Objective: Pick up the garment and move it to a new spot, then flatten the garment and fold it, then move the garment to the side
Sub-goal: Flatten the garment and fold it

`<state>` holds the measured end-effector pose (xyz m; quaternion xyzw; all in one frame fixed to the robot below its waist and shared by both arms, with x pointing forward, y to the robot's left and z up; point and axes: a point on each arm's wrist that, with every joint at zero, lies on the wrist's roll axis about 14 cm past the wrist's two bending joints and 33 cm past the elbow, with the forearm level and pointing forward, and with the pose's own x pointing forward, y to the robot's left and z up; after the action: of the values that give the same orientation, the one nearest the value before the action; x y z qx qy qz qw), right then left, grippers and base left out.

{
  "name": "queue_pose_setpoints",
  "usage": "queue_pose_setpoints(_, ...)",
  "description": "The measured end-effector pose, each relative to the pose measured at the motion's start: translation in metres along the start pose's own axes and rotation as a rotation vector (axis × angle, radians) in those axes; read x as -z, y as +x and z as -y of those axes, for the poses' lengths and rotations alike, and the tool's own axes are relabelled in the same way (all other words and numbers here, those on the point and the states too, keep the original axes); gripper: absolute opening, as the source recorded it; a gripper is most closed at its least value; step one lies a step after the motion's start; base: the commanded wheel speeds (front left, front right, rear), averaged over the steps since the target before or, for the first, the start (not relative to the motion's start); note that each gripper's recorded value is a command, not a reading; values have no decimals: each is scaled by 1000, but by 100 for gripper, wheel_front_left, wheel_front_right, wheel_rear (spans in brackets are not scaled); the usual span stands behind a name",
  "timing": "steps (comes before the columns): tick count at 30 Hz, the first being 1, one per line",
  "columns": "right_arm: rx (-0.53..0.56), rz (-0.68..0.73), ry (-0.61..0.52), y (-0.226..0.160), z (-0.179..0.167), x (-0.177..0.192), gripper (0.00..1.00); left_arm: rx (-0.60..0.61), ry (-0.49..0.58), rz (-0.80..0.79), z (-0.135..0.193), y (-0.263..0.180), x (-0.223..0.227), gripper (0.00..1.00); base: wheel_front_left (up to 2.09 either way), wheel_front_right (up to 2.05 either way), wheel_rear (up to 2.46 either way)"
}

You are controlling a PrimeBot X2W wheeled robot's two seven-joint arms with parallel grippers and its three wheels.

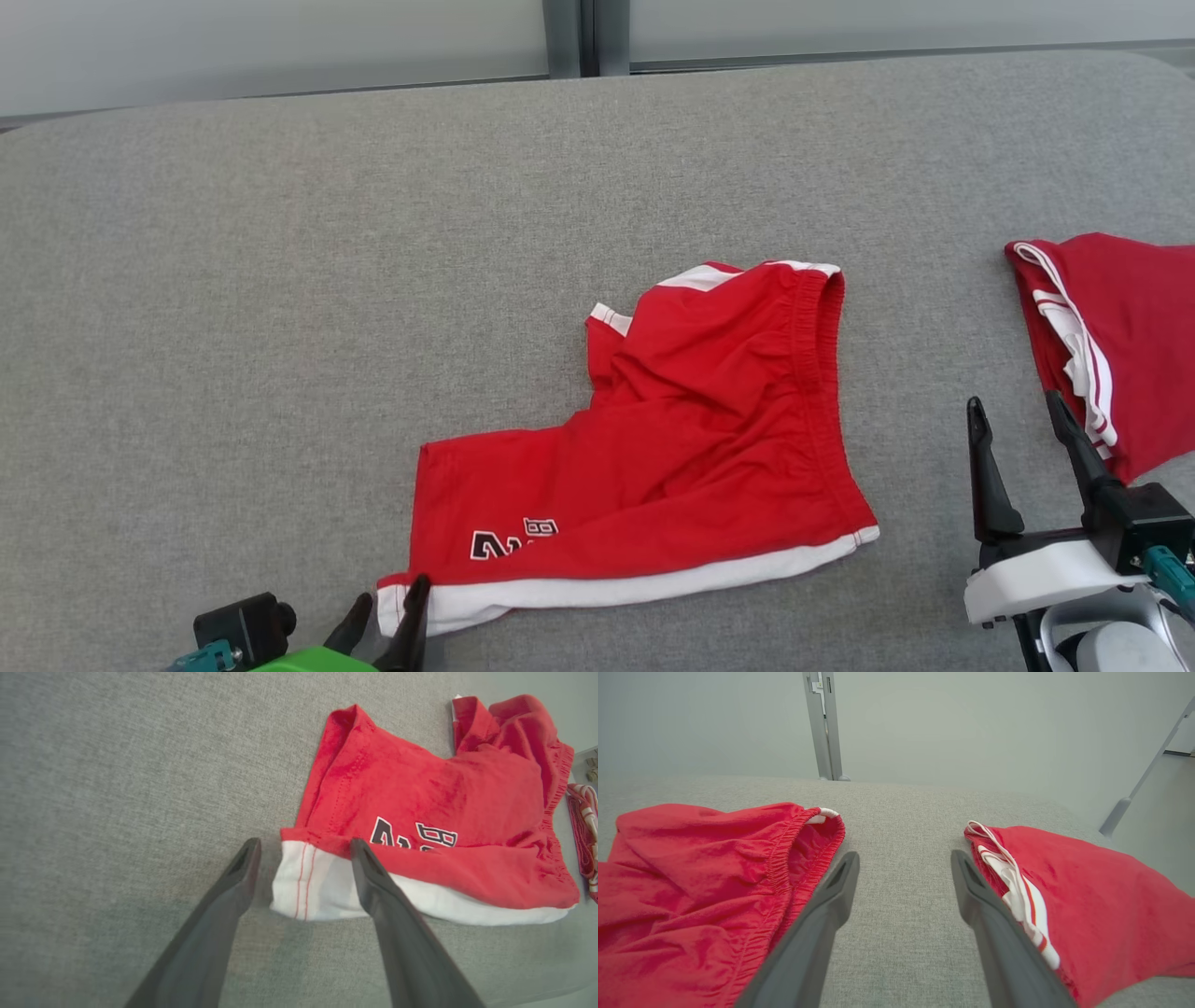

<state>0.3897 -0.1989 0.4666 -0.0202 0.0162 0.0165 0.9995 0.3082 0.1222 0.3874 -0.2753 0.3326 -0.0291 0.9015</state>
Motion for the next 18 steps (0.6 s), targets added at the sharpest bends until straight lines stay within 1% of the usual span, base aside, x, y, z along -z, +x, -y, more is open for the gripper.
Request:
queue_pose_setpoints(8, 25, 9, -13, -9, 10, -4, 100, -52, 3, 18, -17, -12, -2, 100, 0, 0, 0)
queue_pose_setpoints(13, 36, 32, -31, -10, 17, -12, 100, -47, -2, 134, -15, -16, -34, 100, 0, 0, 0)
queue_pose_setpoints(16, 40, 46, -43, -12, 21, -18, 100, -55, -2, 181, -18, -19, -44, 100, 0, 0, 0)
queue_pose_setpoints(18, 46, 59, -52, -13, 23, -22, 100, -54, 30, 236, -19, -22, -57, 100, 0, 0, 0)
